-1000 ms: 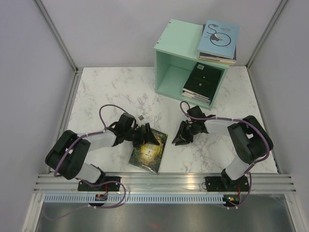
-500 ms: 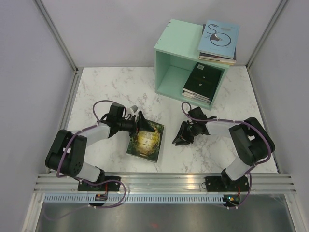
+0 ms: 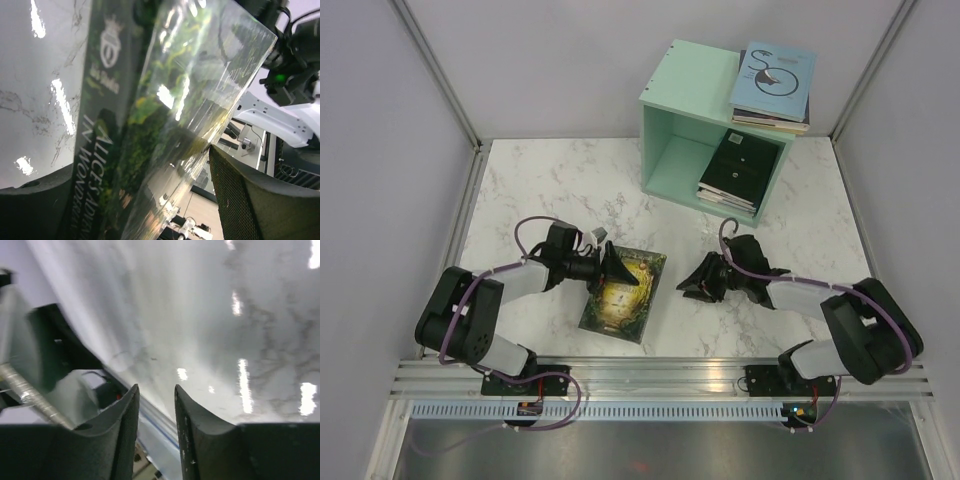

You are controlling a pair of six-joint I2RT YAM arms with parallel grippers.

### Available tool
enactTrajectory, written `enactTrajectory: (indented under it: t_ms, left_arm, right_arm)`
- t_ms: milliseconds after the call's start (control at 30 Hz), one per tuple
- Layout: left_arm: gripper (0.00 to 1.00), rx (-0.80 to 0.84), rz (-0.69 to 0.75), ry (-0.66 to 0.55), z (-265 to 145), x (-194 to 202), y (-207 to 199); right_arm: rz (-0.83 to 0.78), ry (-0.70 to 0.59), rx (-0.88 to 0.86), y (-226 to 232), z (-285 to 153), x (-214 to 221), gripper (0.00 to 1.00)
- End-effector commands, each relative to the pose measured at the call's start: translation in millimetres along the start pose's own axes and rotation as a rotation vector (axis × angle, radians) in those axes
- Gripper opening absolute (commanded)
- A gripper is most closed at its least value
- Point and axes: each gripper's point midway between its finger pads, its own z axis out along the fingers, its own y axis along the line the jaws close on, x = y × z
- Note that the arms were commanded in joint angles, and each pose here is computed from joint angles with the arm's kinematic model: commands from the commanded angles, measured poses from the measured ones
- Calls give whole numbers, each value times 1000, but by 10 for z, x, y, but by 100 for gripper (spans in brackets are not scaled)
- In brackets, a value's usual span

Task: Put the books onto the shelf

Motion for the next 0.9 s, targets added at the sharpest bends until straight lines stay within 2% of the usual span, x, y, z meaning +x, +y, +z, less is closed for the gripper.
enactTrajectory:
  t_ms: [0,33,100,133,467,867]
  left_arm:
    - [50,122,83,1,-86,-53,-399]
    - [49,124,80,3,-83,-60,-417]
    - [48,129,85,-3,-86,-98,-468]
    - [48,132,79,-6,-91,-113,-487]
    - [47,170,85,-9,-99,-211,-683]
    - [47,173,98,32,25,-70,-782]
  right_arm:
    - [20,-79,-378,814,-331,-102,43]
    - [-14,-105,-484,1017,-460,-113,53]
    - [22,-94,-561,1080,-599,-32,67]
    - [15,-95,-587,1118,-644,-16,70]
    - [-20,-128,-618,1245,-721,37,74]
    - [-85,-86,-626,1663,-454,147,73]
